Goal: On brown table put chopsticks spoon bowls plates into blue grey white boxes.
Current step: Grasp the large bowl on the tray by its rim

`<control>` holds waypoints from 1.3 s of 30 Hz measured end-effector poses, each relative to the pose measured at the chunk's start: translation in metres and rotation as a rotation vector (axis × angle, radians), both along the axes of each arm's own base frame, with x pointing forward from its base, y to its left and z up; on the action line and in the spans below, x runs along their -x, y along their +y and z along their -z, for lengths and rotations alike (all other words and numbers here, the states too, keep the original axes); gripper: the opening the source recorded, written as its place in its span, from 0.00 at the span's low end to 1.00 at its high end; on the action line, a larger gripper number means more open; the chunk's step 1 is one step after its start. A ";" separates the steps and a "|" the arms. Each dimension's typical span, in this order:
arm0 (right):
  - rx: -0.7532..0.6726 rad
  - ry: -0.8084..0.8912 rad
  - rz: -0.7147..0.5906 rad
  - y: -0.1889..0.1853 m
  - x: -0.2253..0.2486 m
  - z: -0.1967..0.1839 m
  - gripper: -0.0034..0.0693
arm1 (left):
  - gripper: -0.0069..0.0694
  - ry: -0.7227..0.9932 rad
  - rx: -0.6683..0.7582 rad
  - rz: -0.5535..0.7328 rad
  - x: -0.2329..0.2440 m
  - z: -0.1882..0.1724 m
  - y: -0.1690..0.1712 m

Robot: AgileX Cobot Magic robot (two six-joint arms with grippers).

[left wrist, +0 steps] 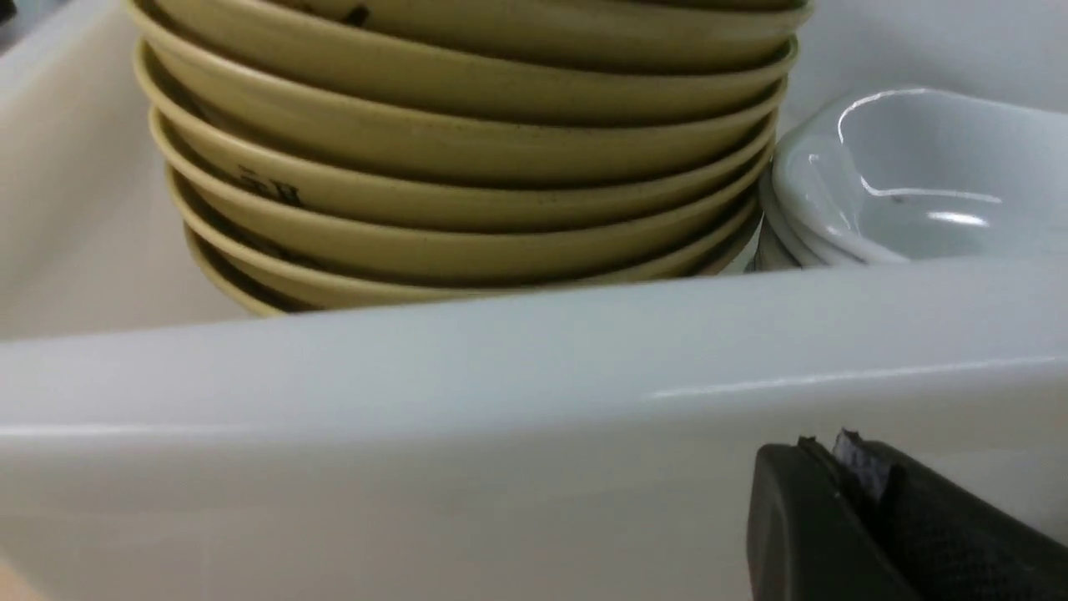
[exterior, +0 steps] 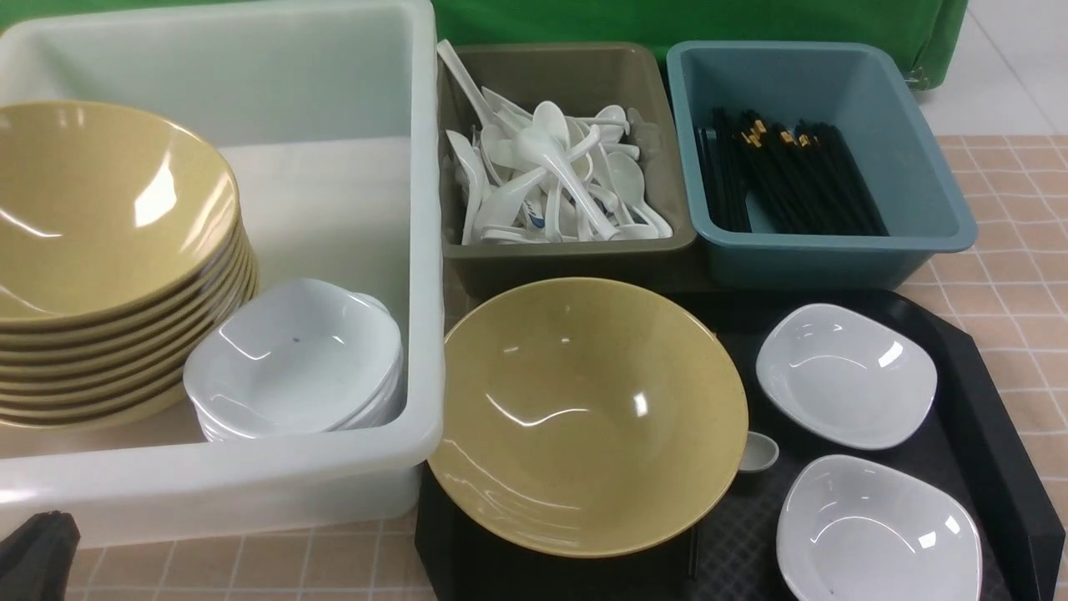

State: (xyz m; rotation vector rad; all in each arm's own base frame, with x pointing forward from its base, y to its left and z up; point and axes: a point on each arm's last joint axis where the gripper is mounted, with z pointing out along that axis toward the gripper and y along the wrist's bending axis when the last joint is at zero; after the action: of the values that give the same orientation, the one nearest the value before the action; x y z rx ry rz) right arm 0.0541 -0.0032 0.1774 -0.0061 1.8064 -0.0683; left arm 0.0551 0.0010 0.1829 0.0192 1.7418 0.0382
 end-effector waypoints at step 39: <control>-0.132 0.016 0.029 -0.001 -0.050 -0.116 0.21 | 0.09 -0.007 0.236 0.036 -0.076 -0.185 -0.011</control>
State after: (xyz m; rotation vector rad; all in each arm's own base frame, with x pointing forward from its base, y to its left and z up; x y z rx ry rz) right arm 0.1042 -0.0039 0.2931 0.1138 1.8237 0.0312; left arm 0.1314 -0.0097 0.3679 -0.1223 1.7288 -0.1941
